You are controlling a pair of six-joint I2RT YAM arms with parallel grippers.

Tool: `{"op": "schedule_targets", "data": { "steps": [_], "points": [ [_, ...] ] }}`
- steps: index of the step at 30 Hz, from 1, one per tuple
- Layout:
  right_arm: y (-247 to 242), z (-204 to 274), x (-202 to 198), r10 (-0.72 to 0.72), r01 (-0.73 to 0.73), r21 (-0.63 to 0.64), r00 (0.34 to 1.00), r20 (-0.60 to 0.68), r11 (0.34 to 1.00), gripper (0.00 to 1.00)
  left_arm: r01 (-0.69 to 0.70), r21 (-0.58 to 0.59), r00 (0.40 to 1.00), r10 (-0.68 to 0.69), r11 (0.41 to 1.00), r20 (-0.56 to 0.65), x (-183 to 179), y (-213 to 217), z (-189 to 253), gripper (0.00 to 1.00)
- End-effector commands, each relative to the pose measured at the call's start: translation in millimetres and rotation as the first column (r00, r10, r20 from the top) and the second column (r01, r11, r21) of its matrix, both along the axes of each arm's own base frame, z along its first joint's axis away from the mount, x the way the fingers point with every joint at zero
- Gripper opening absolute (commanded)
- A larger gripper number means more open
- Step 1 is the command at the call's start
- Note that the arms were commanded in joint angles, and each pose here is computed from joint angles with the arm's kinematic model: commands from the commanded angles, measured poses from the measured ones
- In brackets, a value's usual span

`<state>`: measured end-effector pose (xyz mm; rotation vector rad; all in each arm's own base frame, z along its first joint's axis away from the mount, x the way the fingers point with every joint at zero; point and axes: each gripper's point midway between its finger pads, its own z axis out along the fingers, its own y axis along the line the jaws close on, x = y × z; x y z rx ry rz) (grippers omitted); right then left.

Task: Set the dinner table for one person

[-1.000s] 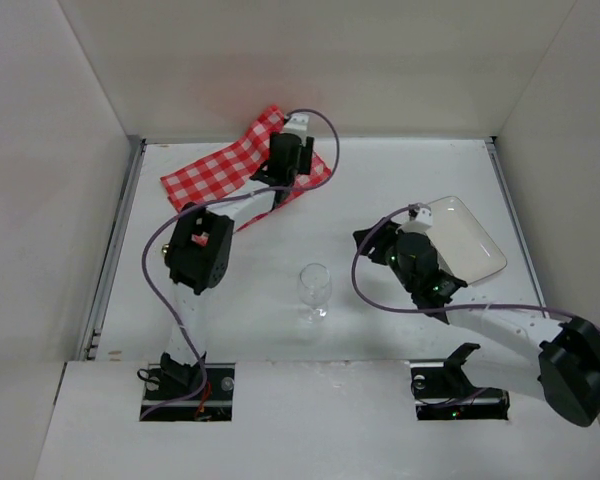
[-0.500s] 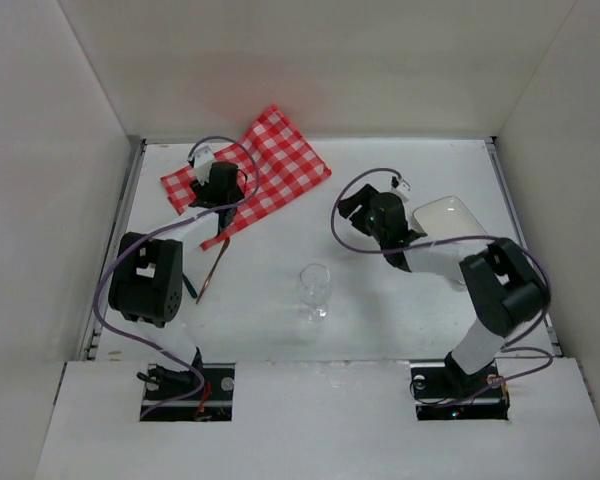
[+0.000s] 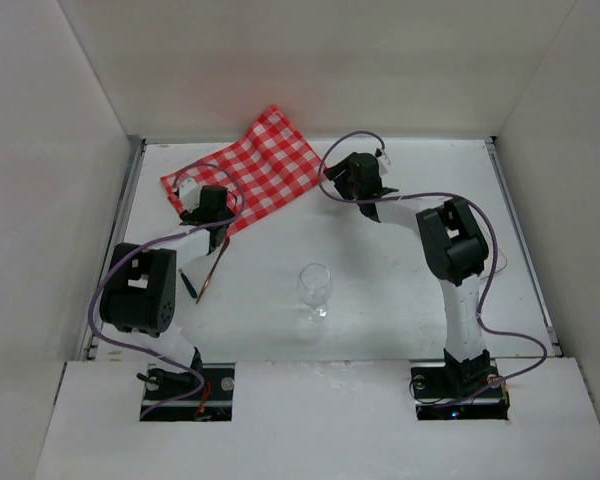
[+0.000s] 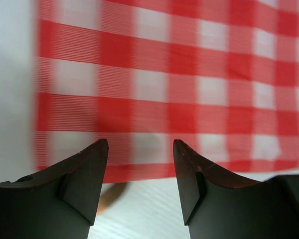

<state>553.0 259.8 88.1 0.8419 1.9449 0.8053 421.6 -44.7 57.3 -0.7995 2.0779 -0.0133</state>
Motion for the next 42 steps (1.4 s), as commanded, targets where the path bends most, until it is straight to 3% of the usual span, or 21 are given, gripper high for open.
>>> {"op": "schedule_targets", "data": {
  "steps": [1, 7, 12, 17, 20, 28, 38, 42],
  "points": [
    [8.8, -4.3, 12.8, -0.016, 0.016, 0.010, 0.999, -0.050, 1.000, 0.62, -0.127, -0.056, 0.989, 0.130, 0.990, 0.067, -15.1, 32.1, 18.0, 0.53],
    [24.2, -16.7, 26.9, -0.013, 0.014, 0.011, 0.995, -0.100, 1.000, 0.54, -0.243, -0.045, 0.964, 0.246, 0.969, 0.103, -42.6, 74.0, 26.1, 0.53],
    [41.0, -26.7, 40.1, 0.029, -0.029, 0.004, 0.992, -0.120, 1.000, 0.47, -0.251, -0.053, 0.965, 0.254, 0.966, 0.063, -36.4, 82.9, 17.4, 0.54],
    [46.3, -28.4, 48.3, 0.034, -0.031, 0.026, 0.991, -0.127, 0.999, 0.12, -0.251, -0.116, 0.968, 0.251, 0.961, -0.013, -24.8, 79.6, -10.0, 0.49],
    [44.3, -25.3, 45.4, 0.023, -0.019, 0.038, 0.992, -0.126, 0.999, 0.03, -0.262, -0.136, 0.965, 0.259, 0.956, -0.036, -15.2, 77.8, -20.6, 0.45],
    [5.4, 2.5, 21.9, -0.019, 0.017, 0.125, 1.000, 0.018, 0.992, 0.02, -0.238, -0.111, 0.971, 0.239, 0.965, -0.010, 34.9, 62.5, -13.8, 0.42],
    [-54.1, -11.5, -25.5, -0.088, 0.086, 0.169, 0.996, 0.009, 0.982, 0.03, -0.102, -0.045, 0.994, 0.103, 0.994, 0.036, 119.7, 9.6, 8.5, 0.43],
    [-83.6, -21.7, -49.0, -0.134, 0.134, 0.177, 0.991, -0.013, 0.975, 0.03, -0.035, -0.025, 0.999, 0.035, 0.999, 0.033, 131.6, -19.4, 10.0, 0.43]
  ]
}}
